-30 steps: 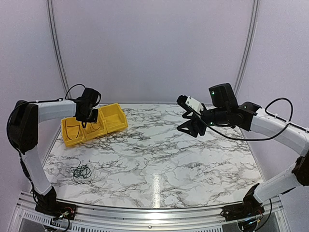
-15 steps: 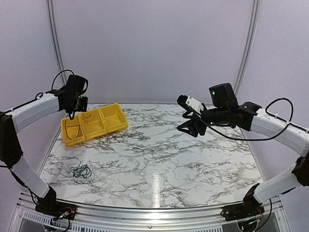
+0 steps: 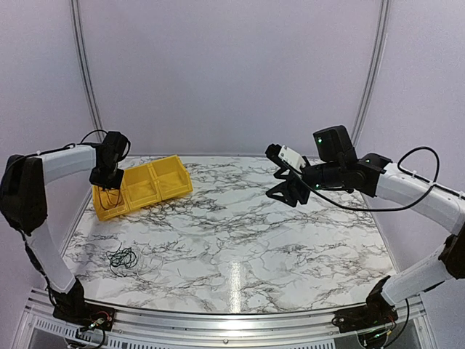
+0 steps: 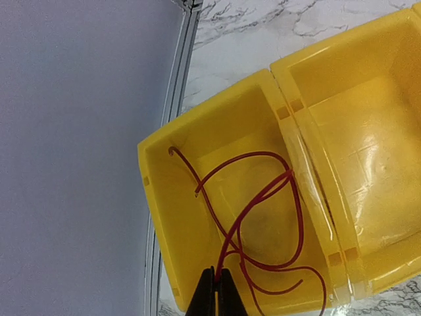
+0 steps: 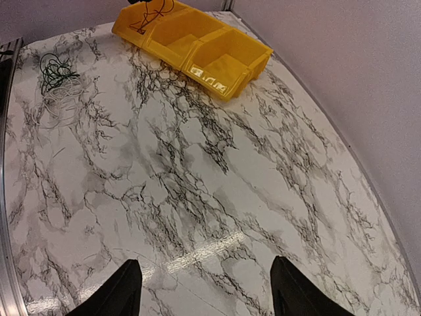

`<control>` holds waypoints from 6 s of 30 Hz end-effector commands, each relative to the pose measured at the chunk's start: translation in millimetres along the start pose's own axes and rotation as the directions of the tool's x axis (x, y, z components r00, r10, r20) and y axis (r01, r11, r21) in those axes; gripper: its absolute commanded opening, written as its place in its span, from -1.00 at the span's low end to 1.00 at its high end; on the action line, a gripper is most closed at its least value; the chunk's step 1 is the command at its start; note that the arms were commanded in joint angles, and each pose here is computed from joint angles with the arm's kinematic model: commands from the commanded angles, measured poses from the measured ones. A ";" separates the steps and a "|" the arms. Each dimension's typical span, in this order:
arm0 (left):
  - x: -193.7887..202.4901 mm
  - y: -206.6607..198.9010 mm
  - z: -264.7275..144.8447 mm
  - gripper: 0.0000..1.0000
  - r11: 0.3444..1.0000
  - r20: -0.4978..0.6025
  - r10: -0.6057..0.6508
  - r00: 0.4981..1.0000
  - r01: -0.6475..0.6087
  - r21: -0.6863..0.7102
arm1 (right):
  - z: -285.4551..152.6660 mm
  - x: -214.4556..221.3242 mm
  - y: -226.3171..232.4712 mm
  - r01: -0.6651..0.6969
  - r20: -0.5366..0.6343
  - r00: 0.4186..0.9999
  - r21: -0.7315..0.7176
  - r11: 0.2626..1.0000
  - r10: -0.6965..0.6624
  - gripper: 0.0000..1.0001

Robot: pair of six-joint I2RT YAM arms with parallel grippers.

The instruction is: Untangle the cables

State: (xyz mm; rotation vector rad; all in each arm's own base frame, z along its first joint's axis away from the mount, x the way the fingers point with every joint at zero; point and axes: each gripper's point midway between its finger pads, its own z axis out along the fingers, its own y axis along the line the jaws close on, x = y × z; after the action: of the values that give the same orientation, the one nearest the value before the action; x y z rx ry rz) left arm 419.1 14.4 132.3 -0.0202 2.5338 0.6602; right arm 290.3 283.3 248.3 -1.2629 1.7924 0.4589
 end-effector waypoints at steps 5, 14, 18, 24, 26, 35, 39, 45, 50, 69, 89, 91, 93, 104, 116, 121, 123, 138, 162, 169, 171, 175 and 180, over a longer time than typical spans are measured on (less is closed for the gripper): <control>0.4 2.2 24.6 -0.95 0.999 -0.075 0.023 0.997 -0.026 -0.031 | -8.7 -9.3 -5.0 0.010 0.027 1.000 0.023 1.000 -0.011 0.35; -0.6 14.3 -33.4 -0.10 0.992 0.016 -0.076 0.997 0.074 0.101 | -3.8 -6.8 -2.7 0.012 0.019 1.000 0.004 1.000 -0.012 0.34; 19.4 14.6 -63.4 -0.03 0.977 0.046 -0.149 0.988 0.140 0.160 | 3.1 -7.8 -2.6 0.017 0.014 1.000 -0.016 1.000 -0.017 0.34; 55.1 16.6 -58.5 -0.08 0.978 -0.002 -0.161 0.987 0.159 0.136 | 14.6 -14.3 -1.6 0.000 0.025 1.000 -0.059 0.998 0.001 0.33; 50.1 6.0 -51.7 -0.34 0.979 0.001 -0.120 0.993 0.118 0.168 | 17.7 -15.1 -1.1 -0.005 0.026 1.000 -0.070 0.998 0.006 0.33; 25.5 -14.6 -51.3 -0.21 0.936 -0.047 -0.233 0.971 0.237 0.260 | 9.1 -11.1 0.6 0.002 0.025 1.000 -0.052 0.999 -0.001 0.33; 54.4 -21.6 -47.0 -0.20 0.934 -0.103 -0.209 0.973 0.229 0.274 | 2.1 -3.2 4.4 0.006 0.022 1.000 -0.040 0.999 -0.005 0.34; 88.5 -53.9 -41.9 -0.18 0.882 -0.239 -0.202 0.950 0.282 0.377 | -0.4 1.5 5.8 0.012 0.017 1.000 -0.032 0.999 -0.012 0.34; 100.8 -53.6 -26.9 -0.09 0.887 -0.280 -0.262 0.923 0.345 0.306 | 1.4 0.1 5.1 0.014 0.019 1.000 -0.034 0.999 -0.014 0.35; 89.7 -80.2 22.6 -0.39 0.780 -0.250 -0.508 0.825 0.563 0.275 | 0.3 3.7 5.5 0.015 0.011 1.000 -0.029 0.999 -0.014 0.35; 37.5 -10.3 -28.8 -1.00 0.824 -0.134 -0.489 0.862 0.507 0.253 | 7.6 5.9 4.5 0.019 0.001 1.000 -0.037 0.999 -0.019 0.35; 35.9 -2.7 -23.0 -1.00 0.835 -0.137 -0.482 0.865 0.502 0.228 | 7.2 4.1 3.0 0.022 0.003 1.000 -0.032 0.999 -0.022 0.35; 34.6 4.1 -16.2 -1.00 0.844 -0.142 -0.475 0.868 0.495 0.205 | 5.7 3.7 2.4 0.024 0.003 1.000 -0.026 0.999 -0.024 0.35; 23.0 6.7 29.9 -1.00 0.897 -0.181 -0.396 0.900 0.422 0.132 | -2.8 11.6 6.3 0.021 -0.003 1.000 -0.013 1.000 -0.021 0.35; 12.9 24.3 7.7 -0.22 0.889 -0.138 -0.422 0.896 0.439 0.133 | -2.5 14.8 6.9 0.024 -0.009 1.000 -0.012 1.000 -0.024 0.36; 17.5 15.5 -26.9 -0.20 0.850 -0.131 -0.431 0.893 0.450 0.273 | 3.9 12.6 7.0 0.031 -0.007 0.999 -0.032 0.999 -0.031 0.35; 21.0 7.3 -42.6 -0.20 0.825 -0.135 -0.431 0.892 0.450 0.341 | 8.3 9.5 6.5 0.038 -0.004 0.999 -0.045 0.998 -0.038 0.34; 143.0 -78.1 -123.4 -0.14 0.754 -0.297 -0.137 0.945 0.293 0.588 | 71.4 -21.9 57.2 0.152 0.116 0.985 -0.243 0.958 -0.127 0.33; 187.3 -93.7 -73.7 -0.75 0.866 -0.408 -0.101 0.907 0.282 0.412 | 84.3 -16.7 79.5 0.119 0.101 0.990 -0.283 0.952 -0.094 0.34; 163.5 -87.4 -90.1 -1.00 0.849 -0.363 -0.143 0.921 0.303 0.434 | 85.1 -15.2 77.9 0.131 0.096 0.989 -0.273 0.953 -0.109 0.34; 142.2 -83.4 -104.2 -1.00 0.833 -0.325 -0.161 0.932 0.305 0.462 | 85.1 -19.1 76.0 0.139 0.102 0.988 -0.266 0.954 -0.115 0.34; 85.9 -69.3 -144.3 -1.00 0.785 -0.210 -0.229 0.951 0.308 0.537 | 83.7 -47.4 64.2 0.155 0.148 0.981 -0.228 0.961 -0.124 0.34; 27.0 -72.2 -200.5 -1.00 0.674 -0.080 -0.223 0.972 0.213 0.708 | 80.6 -96.9 53.7 0.112 0.222 0.973 -0.235 0.966 -0.059 0.32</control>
State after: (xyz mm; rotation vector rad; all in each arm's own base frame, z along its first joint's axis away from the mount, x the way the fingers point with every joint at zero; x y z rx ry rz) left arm 306.5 -116.7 192.6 -0.1918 2.6111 -0.3111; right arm 275.4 397.0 220.3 -1.4841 1.6041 0.7058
